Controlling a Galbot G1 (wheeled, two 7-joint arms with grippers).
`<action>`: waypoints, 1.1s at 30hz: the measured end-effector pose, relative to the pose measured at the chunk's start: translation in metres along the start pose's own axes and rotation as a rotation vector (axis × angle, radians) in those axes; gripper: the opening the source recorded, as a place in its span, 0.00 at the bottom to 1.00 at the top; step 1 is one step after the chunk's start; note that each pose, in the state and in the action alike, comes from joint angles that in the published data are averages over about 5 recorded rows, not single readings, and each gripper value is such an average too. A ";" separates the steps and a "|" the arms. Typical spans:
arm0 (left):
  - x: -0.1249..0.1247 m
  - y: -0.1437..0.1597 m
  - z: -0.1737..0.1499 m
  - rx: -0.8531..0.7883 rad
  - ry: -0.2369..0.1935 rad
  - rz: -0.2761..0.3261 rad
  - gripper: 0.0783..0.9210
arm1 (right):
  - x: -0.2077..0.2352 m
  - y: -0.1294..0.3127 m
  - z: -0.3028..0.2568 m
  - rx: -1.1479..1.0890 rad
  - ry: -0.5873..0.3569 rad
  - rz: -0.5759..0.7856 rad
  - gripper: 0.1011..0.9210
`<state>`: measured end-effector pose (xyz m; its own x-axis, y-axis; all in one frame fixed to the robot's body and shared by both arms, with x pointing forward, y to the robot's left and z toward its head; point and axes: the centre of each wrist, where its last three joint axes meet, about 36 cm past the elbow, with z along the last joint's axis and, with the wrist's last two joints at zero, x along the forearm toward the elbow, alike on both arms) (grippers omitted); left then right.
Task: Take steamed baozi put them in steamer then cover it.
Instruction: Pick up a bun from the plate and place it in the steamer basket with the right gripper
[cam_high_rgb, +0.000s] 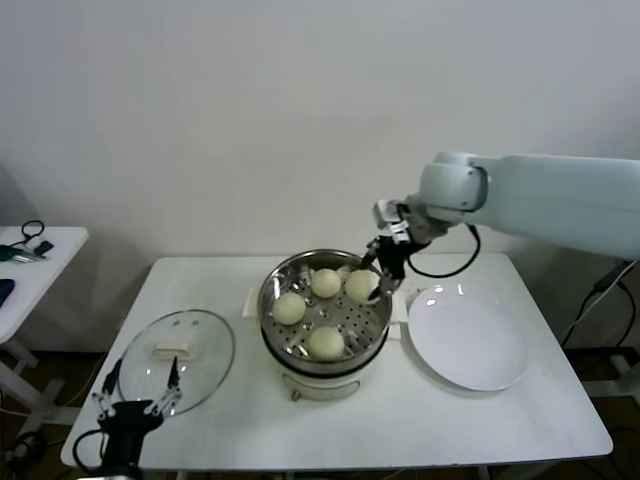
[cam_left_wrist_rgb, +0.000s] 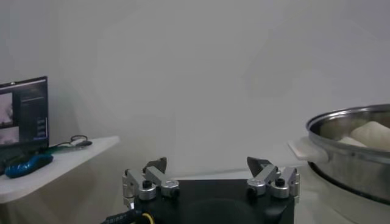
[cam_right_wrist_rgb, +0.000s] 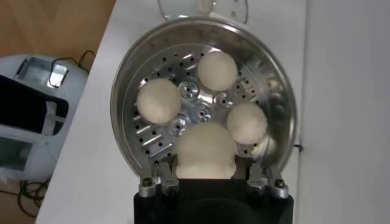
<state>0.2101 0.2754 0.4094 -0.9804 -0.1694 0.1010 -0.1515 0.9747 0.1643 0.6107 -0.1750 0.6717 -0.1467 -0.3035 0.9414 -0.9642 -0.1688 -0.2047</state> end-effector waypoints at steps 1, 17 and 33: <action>0.000 0.000 0.000 0.001 0.000 0.000 0.88 | -0.007 0.001 -0.001 -0.001 0.007 -0.003 0.66; -0.003 0.002 -0.002 0.018 0.004 0.003 0.88 | -0.070 -0.001 -0.007 0.001 0.101 -0.008 0.66; -0.003 0.004 -0.002 0.028 0.001 -0.004 0.88 | -0.072 -0.003 -0.006 0.029 0.106 -0.024 0.86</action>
<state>0.2123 0.2795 0.4113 -0.9795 -0.1739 0.1015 -0.1593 0.9776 0.1376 0.6229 -0.1466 0.6063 -0.1473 -0.1982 0.9690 -0.9611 -0.2028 -0.1876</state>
